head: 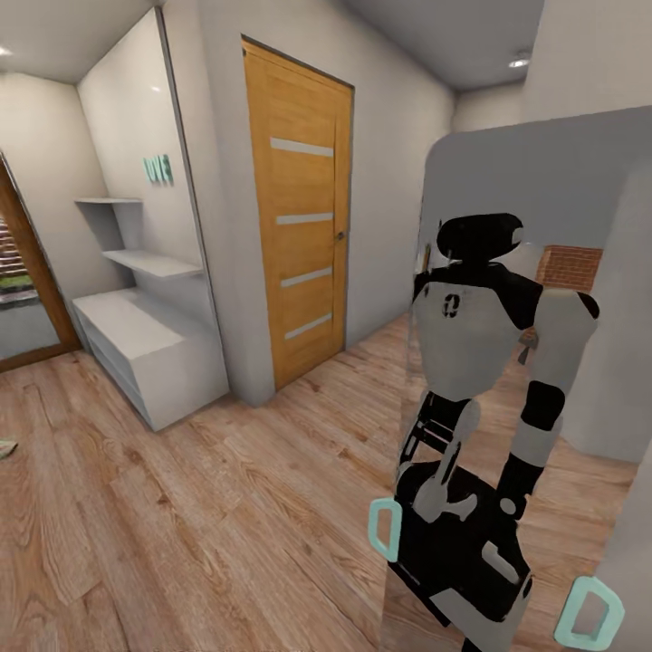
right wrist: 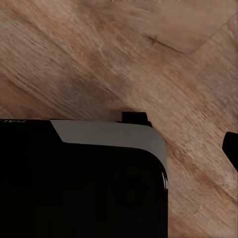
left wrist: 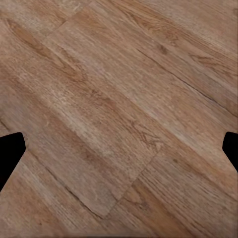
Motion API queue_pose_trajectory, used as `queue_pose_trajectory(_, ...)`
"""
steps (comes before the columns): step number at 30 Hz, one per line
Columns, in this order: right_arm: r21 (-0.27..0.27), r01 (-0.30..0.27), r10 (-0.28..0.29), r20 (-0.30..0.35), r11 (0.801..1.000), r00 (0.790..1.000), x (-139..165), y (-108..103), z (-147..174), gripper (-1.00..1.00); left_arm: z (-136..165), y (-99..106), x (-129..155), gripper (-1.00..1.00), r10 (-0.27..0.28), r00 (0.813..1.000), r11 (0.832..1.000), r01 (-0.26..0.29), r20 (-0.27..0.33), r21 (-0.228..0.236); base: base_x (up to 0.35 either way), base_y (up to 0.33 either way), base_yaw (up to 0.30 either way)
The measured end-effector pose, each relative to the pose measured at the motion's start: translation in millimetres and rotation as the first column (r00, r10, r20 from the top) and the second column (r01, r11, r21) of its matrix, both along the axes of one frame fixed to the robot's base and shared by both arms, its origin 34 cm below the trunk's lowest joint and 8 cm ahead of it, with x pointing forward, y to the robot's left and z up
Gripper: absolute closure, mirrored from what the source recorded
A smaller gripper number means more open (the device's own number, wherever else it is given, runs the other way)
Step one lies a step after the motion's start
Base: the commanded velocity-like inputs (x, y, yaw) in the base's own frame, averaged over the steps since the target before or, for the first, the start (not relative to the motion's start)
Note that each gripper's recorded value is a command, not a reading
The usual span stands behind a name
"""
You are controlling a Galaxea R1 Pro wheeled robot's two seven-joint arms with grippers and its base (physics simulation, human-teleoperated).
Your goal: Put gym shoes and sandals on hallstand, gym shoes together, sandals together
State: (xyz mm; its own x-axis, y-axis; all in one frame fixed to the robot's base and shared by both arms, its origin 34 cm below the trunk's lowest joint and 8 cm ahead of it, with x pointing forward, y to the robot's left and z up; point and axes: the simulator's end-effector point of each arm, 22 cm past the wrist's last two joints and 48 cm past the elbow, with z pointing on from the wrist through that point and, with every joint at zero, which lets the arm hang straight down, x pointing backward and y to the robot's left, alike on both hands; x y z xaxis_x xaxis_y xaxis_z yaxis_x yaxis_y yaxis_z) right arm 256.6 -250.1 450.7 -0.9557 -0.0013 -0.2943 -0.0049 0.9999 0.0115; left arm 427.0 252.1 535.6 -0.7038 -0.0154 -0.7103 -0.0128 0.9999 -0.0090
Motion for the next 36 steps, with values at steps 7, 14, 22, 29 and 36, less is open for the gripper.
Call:
queue_pose_trajectory(7, 0.000, 0.000, 0.000, -0.007, 1.000, 1.000, -3, 0, -1, -1.00, -2, 0, -2, -1.00, 0.000, 1.000, 1.000, 0.000, -0.007, 0.000, 0.000, 0.000, 0.219)
queue_pose_trajectory(14, 0.000, 0.000, 0.000, -0.014, 1.000, 1.000, -5, 0, -2, -1.00, -4, 0, -4, -1.00, 0.000, 1.000, 1.000, 0.000, -0.014, 0.000, 0.000, 0.000, 0.224)
queue_pose_trajectory(22, 0.000, 0.000, 0.000, -0.022, 1.000, 1.000, -8, 0, -2, -1.00, -6, 0, -7, -1.00, 0.000, 1.000, 1.000, 0.000, -0.022, 0.000, 0.000, 0.000, 0.224)
queue_pose_trajectory(29, 0.000, 0.000, 0.000, -0.028, 1.000, 1.000, -11, 0, -3, -1.00, -8, 0, -8, -1.00, 0.000, 1.000, 1.000, 0.000, -0.029, 0.000, 0.000, 0.000, 0.224)
queue_pose_trajectory(36, 0.000, 0.000, 0.000, -0.036, 1.000, 0.999, -14, 0, -4, -1.00, -10, 0, -11, -1.00, 0.001, 0.999, 1.000, -0.001, -0.037, 0.000, 0.000, 0.000, 0.224)
